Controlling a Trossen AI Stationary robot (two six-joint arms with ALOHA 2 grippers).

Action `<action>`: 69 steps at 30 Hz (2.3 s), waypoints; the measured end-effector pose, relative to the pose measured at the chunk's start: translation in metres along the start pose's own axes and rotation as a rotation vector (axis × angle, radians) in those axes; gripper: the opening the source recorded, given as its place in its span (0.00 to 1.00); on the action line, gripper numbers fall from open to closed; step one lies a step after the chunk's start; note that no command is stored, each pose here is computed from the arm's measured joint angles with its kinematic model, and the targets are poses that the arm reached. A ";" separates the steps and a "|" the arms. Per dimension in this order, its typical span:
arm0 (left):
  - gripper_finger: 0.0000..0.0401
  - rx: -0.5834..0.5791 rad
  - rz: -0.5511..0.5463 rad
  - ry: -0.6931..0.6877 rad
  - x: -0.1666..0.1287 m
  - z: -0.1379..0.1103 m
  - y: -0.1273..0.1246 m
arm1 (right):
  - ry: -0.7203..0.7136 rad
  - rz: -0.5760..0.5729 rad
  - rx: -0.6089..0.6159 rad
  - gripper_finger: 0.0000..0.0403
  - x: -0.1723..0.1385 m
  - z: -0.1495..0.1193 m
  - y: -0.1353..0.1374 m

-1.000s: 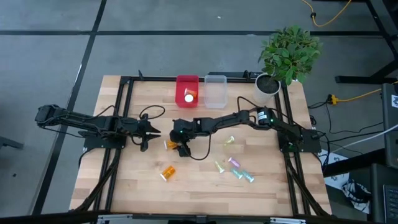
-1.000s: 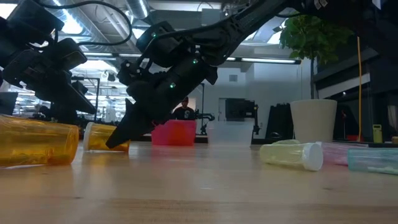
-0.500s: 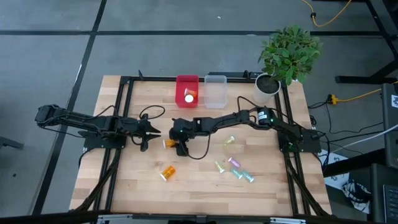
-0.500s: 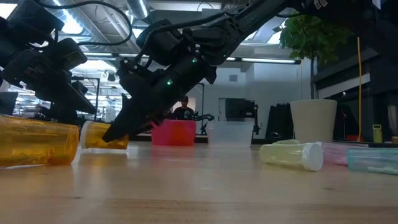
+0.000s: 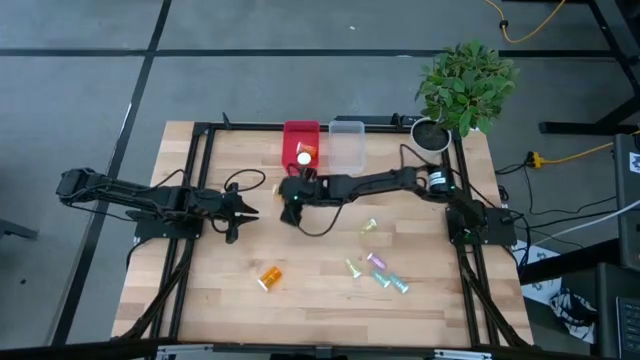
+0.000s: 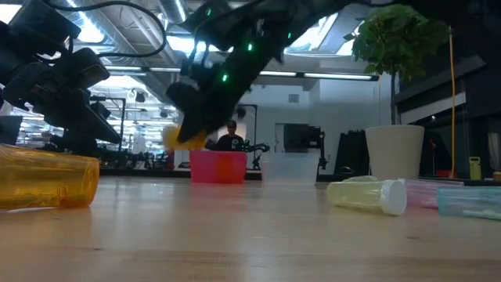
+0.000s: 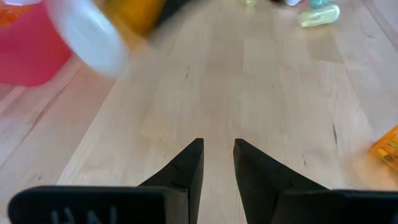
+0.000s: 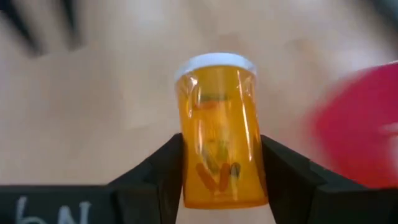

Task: Pick and place medicine bottles into bin by pill shape (circle, oval)
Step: Put the large orange pill bottle into the red bin

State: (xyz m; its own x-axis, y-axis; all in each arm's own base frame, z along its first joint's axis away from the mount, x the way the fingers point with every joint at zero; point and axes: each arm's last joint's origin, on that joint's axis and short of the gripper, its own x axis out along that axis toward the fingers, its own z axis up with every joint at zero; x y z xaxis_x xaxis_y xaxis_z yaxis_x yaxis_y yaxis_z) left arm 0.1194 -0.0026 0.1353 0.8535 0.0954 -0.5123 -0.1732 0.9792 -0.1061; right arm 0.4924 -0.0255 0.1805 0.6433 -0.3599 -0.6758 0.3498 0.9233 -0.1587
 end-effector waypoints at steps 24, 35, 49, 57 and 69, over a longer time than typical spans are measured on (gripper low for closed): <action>0.21 0.001 0.000 -0.001 0.000 0.000 0.000 | -0.016 0.022 0.394 0.54 -0.015 0.024 -0.185; 0.21 0.001 -0.001 -0.001 0.000 0.000 0.000 | -0.038 0.111 0.481 0.60 -0.015 0.026 -0.194; 0.21 0.001 0.000 -0.001 0.000 0.000 0.000 | -0.003 0.587 0.235 0.57 -0.033 0.035 -0.081; 0.21 0.000 -0.001 -0.001 0.000 0.000 0.000 | -0.077 0.703 -0.178 0.57 -0.069 0.026 0.031; 0.21 -0.049 -0.001 -0.003 0.000 0.000 0.000 | -0.227 0.633 -0.392 0.57 -0.104 0.010 0.117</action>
State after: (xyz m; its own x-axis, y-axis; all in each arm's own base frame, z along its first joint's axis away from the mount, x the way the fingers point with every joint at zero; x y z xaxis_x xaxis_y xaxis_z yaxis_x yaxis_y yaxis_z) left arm 0.1195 -0.0027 0.1356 0.8551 0.0951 -0.5097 -0.1963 0.9692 -0.1484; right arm 0.4728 0.1183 0.2393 0.7787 0.2718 -0.5654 -0.3698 0.9270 -0.0636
